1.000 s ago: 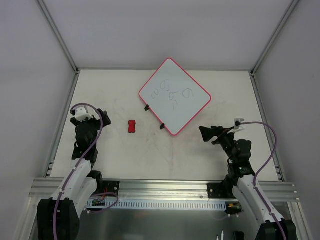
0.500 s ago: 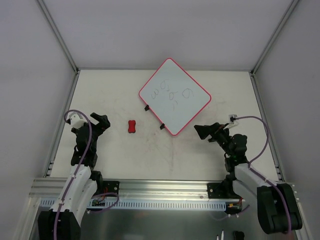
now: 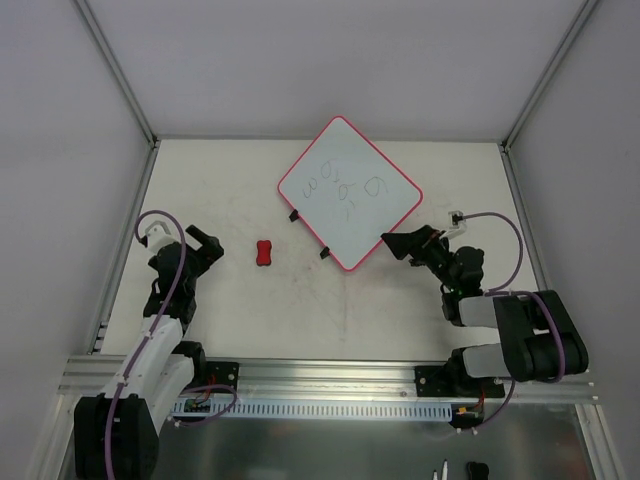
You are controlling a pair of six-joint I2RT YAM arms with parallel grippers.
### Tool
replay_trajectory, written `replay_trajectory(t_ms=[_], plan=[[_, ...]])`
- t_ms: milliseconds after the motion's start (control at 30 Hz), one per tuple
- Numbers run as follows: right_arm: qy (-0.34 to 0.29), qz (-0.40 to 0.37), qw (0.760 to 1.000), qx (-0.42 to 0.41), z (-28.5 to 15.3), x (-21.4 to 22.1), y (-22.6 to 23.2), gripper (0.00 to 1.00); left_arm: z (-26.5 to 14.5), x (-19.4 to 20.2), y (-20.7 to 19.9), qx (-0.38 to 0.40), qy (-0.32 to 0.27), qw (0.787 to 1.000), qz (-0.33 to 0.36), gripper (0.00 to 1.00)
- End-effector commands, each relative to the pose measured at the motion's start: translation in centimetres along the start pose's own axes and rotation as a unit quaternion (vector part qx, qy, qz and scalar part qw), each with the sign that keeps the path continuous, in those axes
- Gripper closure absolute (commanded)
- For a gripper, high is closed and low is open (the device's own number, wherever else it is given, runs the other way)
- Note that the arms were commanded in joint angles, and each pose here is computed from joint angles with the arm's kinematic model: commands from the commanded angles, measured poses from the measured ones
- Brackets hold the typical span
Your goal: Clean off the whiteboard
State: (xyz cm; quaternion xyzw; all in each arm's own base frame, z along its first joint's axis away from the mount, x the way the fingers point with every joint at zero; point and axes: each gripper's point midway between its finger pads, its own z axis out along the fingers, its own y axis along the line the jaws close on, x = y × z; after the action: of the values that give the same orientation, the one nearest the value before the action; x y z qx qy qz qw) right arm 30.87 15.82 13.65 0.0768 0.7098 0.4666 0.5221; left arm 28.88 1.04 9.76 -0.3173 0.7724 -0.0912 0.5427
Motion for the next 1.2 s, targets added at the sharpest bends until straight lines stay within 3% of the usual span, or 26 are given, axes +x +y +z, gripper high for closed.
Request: replay_trajectory(t_ms=[0, 367, 467, 533, 667, 933, 1167], plan=[[-0.061, -0.044, 0.994, -0.076, 1.2, -3.4, 3.5, 0.04, 0.0, -1.6, -1.0, 0.001, -0.009, 1.000, -0.007, 0.01], [-0.041, -0.063, 0.992, -0.102, 4.0, -2.2, 4.4, 0.15, 0.4, -1.3, -2.7, 0.034, 0.023, 0.999, 0.033, 0.01], [-0.034, -0.063, 0.992, -0.108, 4.6, -2.0, 4.6, 0.25, 0.5, -0.7, -3.1, 0.038, 0.034, 0.998, 0.038, 0.01], [-0.034, -0.064, 0.992, -0.106, 4.7, -1.9, 4.4, 0.26, 0.6, -0.5, -3.5, 0.039, 0.037, 0.998, 0.041, 0.01], [-0.030, -0.064, 0.992, -0.107, 4.8, -1.7, 4.4, 0.45, 0.4, -0.2, -5.1, 0.049, 0.038, 0.996, 0.062, 0.01], [-0.023, -0.062, 0.993, -0.100, 5.2, -1.3, 3.7, 0.53, 0.9, 2.3, -8.8, 0.058, 0.105, 0.983, 0.138, 0.01], [-0.018, -0.061, 0.993, -0.097, 5.2, -1.0, 3.4, 0.70, 1.9, 4.2, -9.3, 0.063, 0.152, 0.967, 0.196, 0.02]])
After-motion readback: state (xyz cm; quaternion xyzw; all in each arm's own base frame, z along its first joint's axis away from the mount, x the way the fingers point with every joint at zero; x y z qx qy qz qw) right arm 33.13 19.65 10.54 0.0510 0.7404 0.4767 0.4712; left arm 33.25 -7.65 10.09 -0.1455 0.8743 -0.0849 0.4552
